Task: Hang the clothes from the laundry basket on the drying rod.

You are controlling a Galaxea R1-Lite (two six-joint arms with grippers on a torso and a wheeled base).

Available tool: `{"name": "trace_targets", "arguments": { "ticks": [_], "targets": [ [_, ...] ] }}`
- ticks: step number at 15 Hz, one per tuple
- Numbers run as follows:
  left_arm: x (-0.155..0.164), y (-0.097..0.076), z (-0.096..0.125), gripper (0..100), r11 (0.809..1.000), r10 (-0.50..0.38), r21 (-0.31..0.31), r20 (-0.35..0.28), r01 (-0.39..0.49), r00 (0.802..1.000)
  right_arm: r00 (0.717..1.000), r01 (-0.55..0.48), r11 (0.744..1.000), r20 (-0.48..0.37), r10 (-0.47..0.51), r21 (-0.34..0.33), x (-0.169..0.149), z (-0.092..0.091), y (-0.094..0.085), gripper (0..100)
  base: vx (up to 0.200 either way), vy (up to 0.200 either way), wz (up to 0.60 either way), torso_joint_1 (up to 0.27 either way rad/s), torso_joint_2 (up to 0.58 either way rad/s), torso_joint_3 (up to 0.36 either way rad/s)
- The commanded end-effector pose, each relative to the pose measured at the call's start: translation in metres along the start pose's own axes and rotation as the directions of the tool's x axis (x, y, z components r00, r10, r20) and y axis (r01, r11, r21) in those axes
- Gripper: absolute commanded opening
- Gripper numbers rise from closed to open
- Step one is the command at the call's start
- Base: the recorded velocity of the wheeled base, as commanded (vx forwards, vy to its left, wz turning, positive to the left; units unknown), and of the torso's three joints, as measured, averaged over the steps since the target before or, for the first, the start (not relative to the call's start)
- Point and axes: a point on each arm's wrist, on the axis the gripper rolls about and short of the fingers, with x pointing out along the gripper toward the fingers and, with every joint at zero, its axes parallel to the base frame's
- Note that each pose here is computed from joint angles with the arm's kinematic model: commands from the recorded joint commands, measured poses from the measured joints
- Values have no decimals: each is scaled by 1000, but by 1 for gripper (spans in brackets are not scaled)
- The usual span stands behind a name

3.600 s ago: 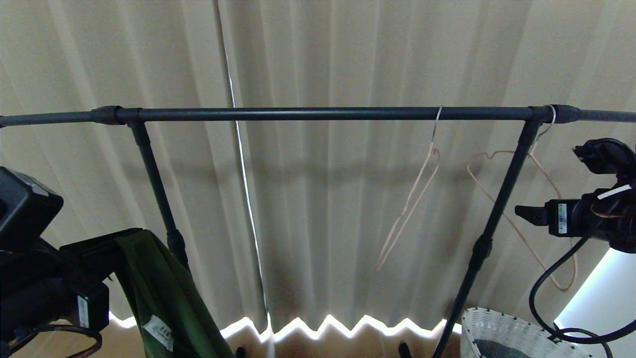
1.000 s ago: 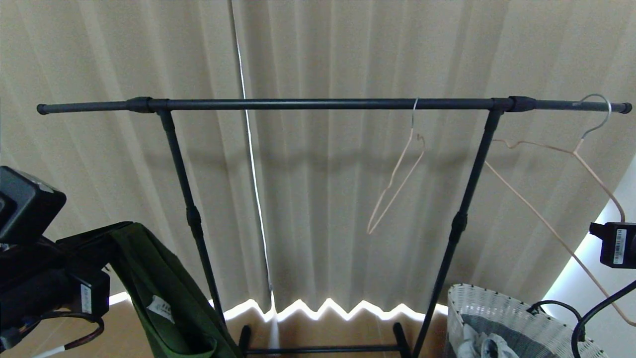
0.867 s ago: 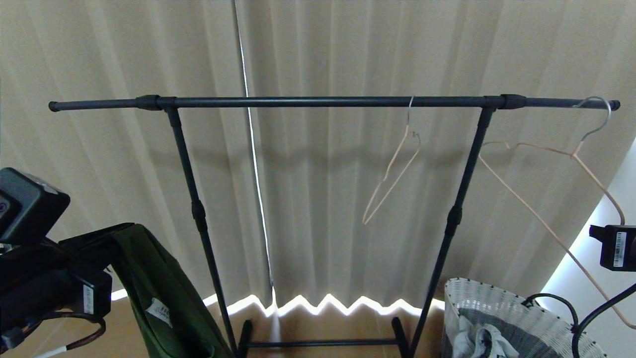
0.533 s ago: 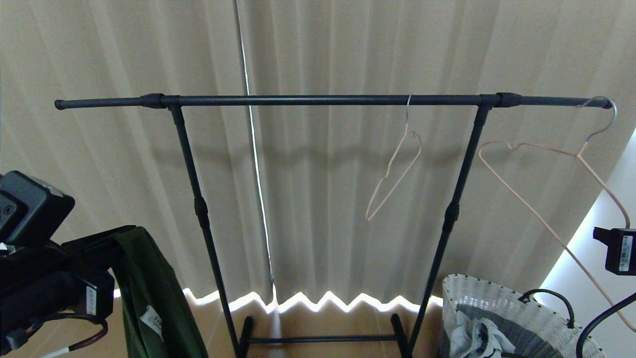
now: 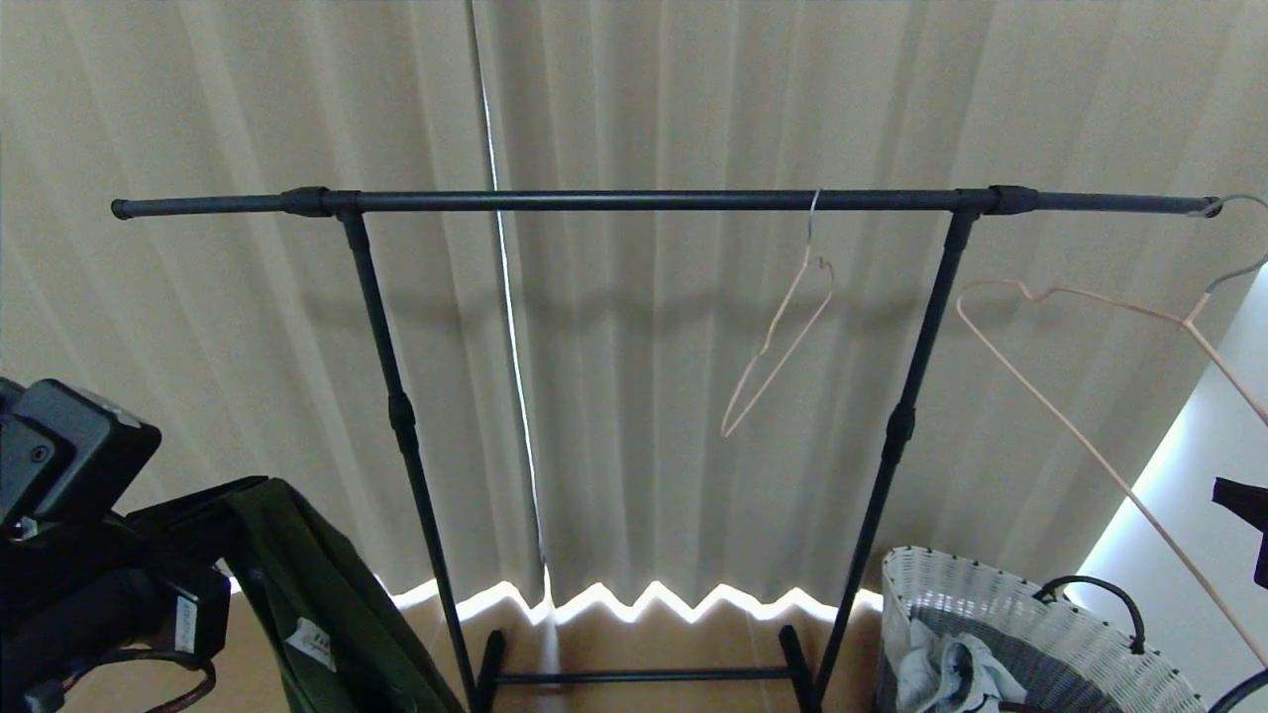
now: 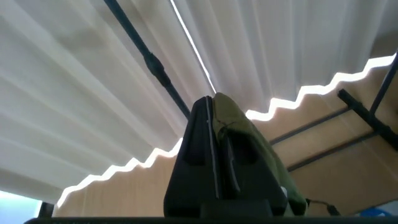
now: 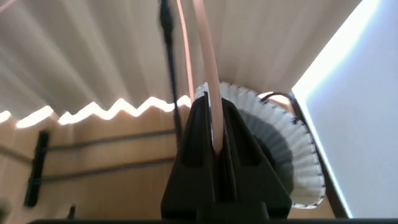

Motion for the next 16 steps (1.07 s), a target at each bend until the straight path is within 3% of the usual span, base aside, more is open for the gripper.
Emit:
{"name": "trace_targets", "arguments": {
  "ticks": [1, 6, 9, 12, 16],
  "targets": [
    [3, 1, 3, 0, 1000, 14, -11, 34, -14, 999, 998, -26, 1000, 59, 25, 5, -19, -6, -3, 0, 0, 0, 0, 0, 0, 0],
    [13, 0, 8, 0, 1000, 17, -4, 24, -17, 1000, 988, -110, 994, 105, 110, -4, -31, -5, -3, 0, 0, 0, 0, 0, 0, 0],
    [22, 2, 16, 0, 999, 46, -10, 14, -46, 999, 968, -223, 975, 109, 224, -21, -34, -5, 1, 0, 0, 0, 0, 0, 0, 0],
    [31, 3, 25, 0, 998, 57, -12, 17, -57, 998, 933, -339, 940, 116, 341, -40, -42, -7, 3, 0, 0, 0, 0, 0, 0, 0],
    [52, -1, 49, 0, 999, 32, -12, 46, -32, 998, 871, -473, 876, 100, 481, -95, -42, 5, 18, 0, 0, 0, 0, 0, 0, 0]
  ]
}}
